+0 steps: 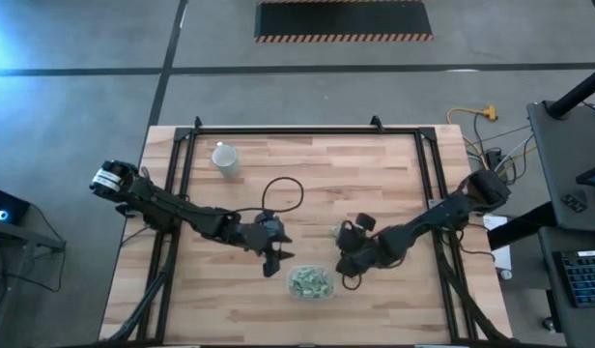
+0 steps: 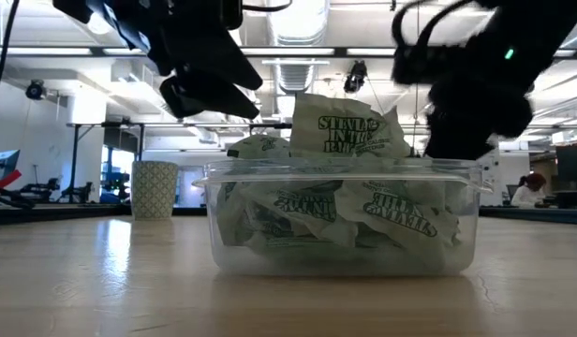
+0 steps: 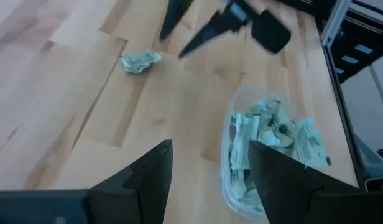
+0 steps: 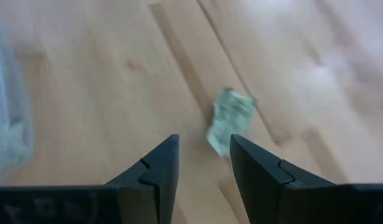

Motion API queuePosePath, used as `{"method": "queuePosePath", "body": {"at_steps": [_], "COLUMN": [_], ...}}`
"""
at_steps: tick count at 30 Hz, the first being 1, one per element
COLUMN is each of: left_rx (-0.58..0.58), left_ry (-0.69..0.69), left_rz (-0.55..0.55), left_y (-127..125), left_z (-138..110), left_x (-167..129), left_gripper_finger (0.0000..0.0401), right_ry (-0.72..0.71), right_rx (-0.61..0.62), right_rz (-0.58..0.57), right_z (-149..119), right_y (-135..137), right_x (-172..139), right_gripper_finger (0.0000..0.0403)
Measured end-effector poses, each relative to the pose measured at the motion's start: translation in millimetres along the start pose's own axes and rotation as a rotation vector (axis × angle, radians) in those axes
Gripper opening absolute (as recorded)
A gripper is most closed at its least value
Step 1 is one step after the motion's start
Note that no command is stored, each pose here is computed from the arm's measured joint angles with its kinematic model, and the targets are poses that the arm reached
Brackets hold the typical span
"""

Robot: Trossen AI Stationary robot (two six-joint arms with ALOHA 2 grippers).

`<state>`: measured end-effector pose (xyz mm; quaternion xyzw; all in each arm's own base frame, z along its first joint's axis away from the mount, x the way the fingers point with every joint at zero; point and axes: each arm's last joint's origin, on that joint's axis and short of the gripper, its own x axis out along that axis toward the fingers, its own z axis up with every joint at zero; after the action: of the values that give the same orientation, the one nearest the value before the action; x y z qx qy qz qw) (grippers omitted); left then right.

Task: Pick and place Stevia / Truvia into bins
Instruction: Put the stevia packet into the transparent container

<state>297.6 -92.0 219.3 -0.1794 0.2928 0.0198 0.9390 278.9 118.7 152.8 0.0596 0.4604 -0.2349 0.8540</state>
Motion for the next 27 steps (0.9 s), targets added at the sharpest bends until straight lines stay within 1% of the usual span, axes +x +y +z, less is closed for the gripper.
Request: {"method": "queuePosePath", "body": {"at_steps": [3, 4, 8, 13, 15, 19, 23, 25, 27], "left_rx": [-0.008, -0.01, -0.019, -0.048, -0.048, -0.043, -0.042, -0.042, -0.04], "left_ry": [-0.004, -0.003, 0.009, 0.034, 0.046, 0.059, 0.063, 0.063, 0.069], "left_rz": [0.002, 0.002, -0.016, -0.034, -0.031, -0.026, -0.022, -0.021, -0.016], "left_y": [1, 1, -1, -3, -2, -3, -2, -2, -1], "left_z": [1, 1, 0, -5, -7, -9, -10, -10, -10], "left_x": [0, 0, 0, 0, 0, -1, 0, 0, 0], "left_gripper_finger": [0.0193, 0.0193, 0.0193, 0.0193, 0.0193, 0.0193, 0.0193, 0.0193, 0.0193], "right_ry": [-0.026, -0.026, 0.005, 0.014, 0.033, 0.06, 0.068, 0.075, 0.087], "right_rx": [-0.007, 0.003, 0.038, 0.033, 0.035, 0.033, 0.037, 0.042, 0.045], "right_rz": [0.094, 0.098, 0.054, 0.041, 0.053, 0.115, 0.142, 0.149, 0.164], "right_z": [-1, -2, -6, -7, -8, -9, -11, -12, -13], "right_y": [-5, -9, -24, -33, -36, -38, -41, -42, -44], "right_x": [16, 20, 30, 33, 35, 40, 44, 46, 46], "right_gripper_finger": [0.0135, 0.0136, 0.0142, 0.0155, 0.0159, 0.0161, 0.0149, 0.0134, 0.0111]}}
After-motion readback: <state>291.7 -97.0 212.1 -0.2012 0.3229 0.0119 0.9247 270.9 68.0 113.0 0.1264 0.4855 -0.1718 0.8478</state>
